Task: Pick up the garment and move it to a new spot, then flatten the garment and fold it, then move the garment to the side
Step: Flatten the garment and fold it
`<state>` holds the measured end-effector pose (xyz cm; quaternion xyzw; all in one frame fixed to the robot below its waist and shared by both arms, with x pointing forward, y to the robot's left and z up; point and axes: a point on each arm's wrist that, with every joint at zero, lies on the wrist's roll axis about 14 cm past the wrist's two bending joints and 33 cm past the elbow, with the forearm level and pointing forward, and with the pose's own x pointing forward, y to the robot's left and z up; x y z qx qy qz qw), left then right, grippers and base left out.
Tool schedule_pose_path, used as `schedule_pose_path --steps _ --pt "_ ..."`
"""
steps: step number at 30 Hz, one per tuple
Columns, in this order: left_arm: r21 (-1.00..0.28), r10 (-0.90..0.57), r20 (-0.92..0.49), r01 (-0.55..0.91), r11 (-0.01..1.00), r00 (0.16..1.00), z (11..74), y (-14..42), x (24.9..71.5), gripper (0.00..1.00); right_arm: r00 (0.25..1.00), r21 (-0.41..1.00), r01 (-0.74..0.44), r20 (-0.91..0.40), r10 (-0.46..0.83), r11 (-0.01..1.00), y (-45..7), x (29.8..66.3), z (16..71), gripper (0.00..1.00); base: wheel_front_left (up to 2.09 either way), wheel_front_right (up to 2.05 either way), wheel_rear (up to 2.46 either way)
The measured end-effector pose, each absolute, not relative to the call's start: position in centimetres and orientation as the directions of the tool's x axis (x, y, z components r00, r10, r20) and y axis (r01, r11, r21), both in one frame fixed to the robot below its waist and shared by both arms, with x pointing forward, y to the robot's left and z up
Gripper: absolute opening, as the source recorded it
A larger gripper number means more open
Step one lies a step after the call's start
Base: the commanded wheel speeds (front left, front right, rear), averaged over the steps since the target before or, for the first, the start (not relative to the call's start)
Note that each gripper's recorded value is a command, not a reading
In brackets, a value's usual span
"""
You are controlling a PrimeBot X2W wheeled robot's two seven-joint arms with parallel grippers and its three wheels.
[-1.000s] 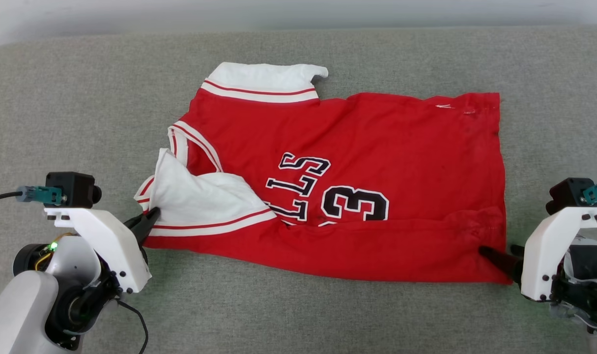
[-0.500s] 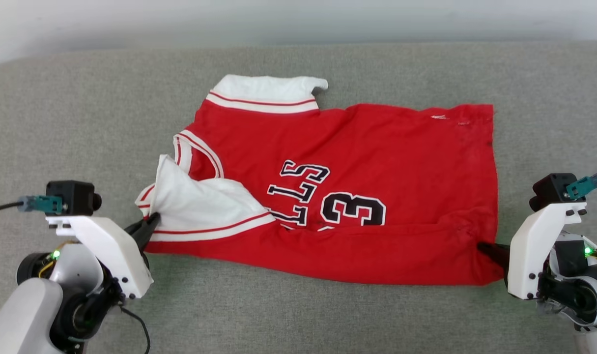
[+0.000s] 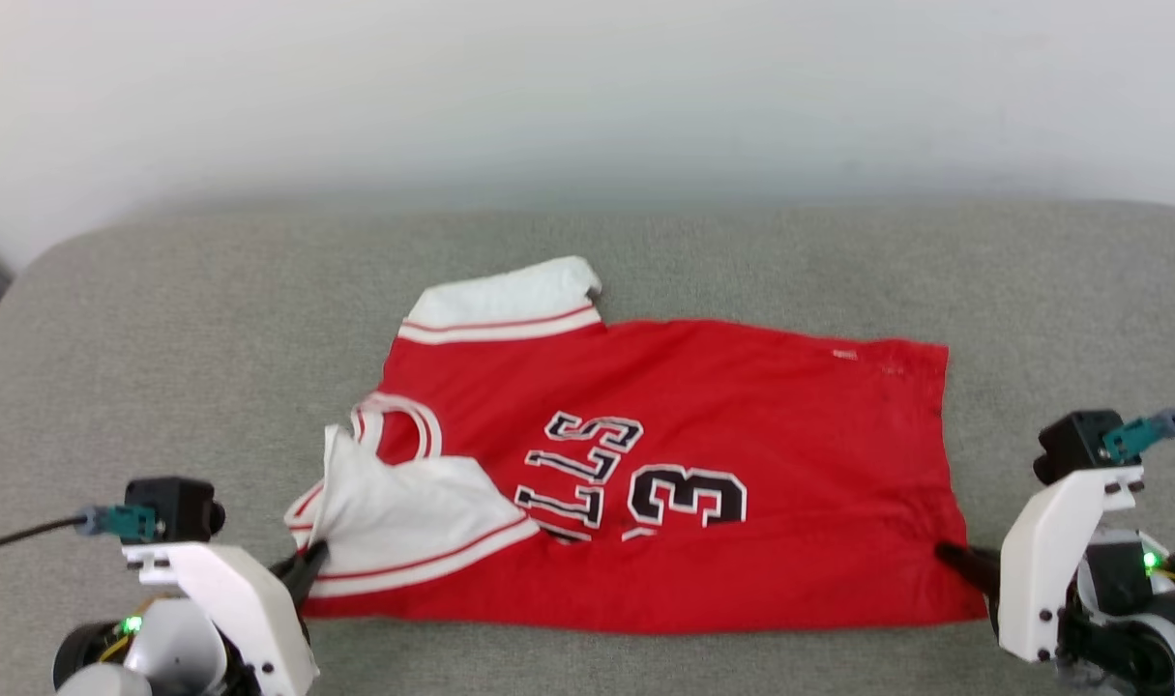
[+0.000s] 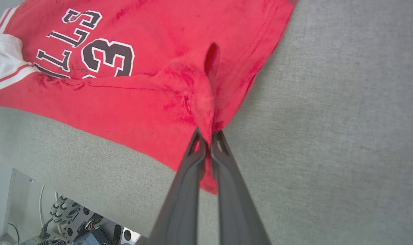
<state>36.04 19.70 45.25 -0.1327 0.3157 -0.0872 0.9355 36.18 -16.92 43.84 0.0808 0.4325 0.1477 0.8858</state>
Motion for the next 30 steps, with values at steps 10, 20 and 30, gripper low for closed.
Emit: schedule_pose_path --steps 10,20,30 --pt "-0.328 -0.222 -0.677 -0.018 0.945 0.702 42.1 20.2 30.3 0.00 0.544 0.307 -0.119 -0.776 0.321 0.944 -17.8 32.2 41.4 1.00 0.00 0.00 0.00" --pt "-0.314 -0.192 -0.587 -0.002 0.949 0.787 43.1 20.4 34.7 1.00 0.753 0.263 -0.128 -0.602 0.266 0.956 -18.3 35.1 43.1 1.00 0.00 0.00 0.00" --pt "-0.232 -0.170 -0.329 0.095 0.968 0.929 48.7 19.6 41.9 1.00 0.952 0.159 -0.127 -0.257 0.165 0.979 -19.3 38.7 49.6 1.00 0.00 0.00 0.00"
